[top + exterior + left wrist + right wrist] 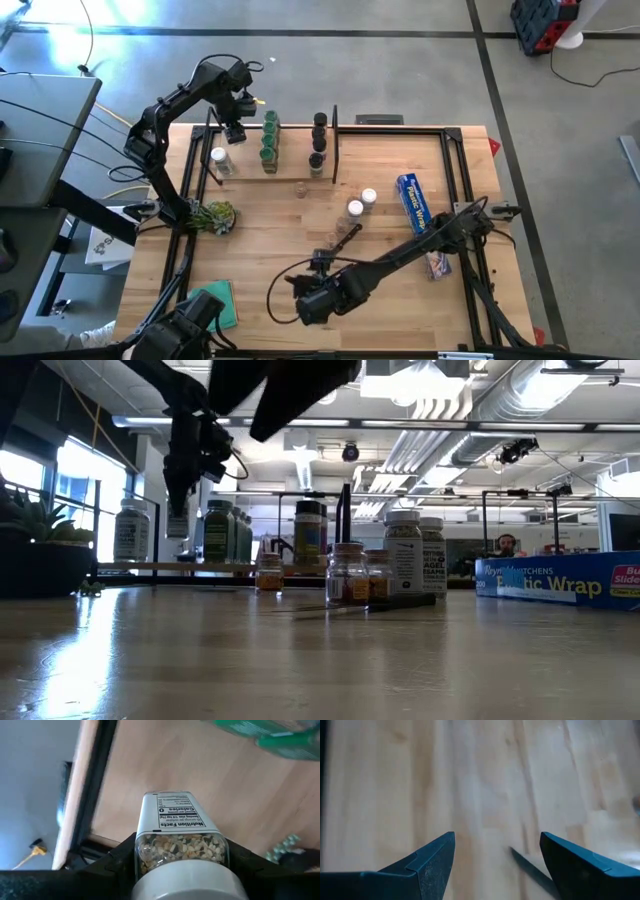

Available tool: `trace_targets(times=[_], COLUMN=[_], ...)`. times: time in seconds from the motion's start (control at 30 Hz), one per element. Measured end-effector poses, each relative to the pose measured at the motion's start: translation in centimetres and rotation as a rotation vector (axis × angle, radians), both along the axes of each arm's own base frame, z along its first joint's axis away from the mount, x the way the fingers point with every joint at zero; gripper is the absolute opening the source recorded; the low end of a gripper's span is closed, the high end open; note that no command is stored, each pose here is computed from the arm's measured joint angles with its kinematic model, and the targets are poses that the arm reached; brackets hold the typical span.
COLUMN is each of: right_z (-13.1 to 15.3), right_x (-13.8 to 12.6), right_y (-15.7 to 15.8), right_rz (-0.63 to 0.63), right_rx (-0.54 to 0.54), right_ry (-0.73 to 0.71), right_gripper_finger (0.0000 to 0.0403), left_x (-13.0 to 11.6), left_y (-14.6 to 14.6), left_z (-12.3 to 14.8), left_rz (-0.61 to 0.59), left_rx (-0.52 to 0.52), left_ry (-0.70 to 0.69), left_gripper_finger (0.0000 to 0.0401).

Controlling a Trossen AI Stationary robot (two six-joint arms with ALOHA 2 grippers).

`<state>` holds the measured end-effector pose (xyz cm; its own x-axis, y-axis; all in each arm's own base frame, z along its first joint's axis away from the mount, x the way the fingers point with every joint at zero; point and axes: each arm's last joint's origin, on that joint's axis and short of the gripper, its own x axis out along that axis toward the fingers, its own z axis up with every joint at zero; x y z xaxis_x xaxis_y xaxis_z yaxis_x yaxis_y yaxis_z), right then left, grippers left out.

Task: Shelf spices
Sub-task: Put the white lid seasoning bottle on the shelf

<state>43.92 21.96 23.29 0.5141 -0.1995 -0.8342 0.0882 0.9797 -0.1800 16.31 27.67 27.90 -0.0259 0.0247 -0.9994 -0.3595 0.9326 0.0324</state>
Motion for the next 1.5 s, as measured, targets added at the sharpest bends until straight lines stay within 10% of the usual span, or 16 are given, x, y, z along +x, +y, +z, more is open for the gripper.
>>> trace_targets(times=[0.93,1.5], right_z=[0.4,0.5], right_x=[1.5,1.7], right_y=[-6.0,-5.9], right_rz=[0.114,0.115], right_rx=[0.050,0.056], right_ry=[0.173,0.139], right_gripper_finger=[0.0286,0.0286], left_x=[0.1,-0.1], left_y=[2.0,2.1], left_z=[-4.5,-4.4], left_rz=[0.125,0.161], left_rx=[-0.114,-0.041], left_ry=[0.103,0.185], left_gripper_finger=[0.0192,0.0278])
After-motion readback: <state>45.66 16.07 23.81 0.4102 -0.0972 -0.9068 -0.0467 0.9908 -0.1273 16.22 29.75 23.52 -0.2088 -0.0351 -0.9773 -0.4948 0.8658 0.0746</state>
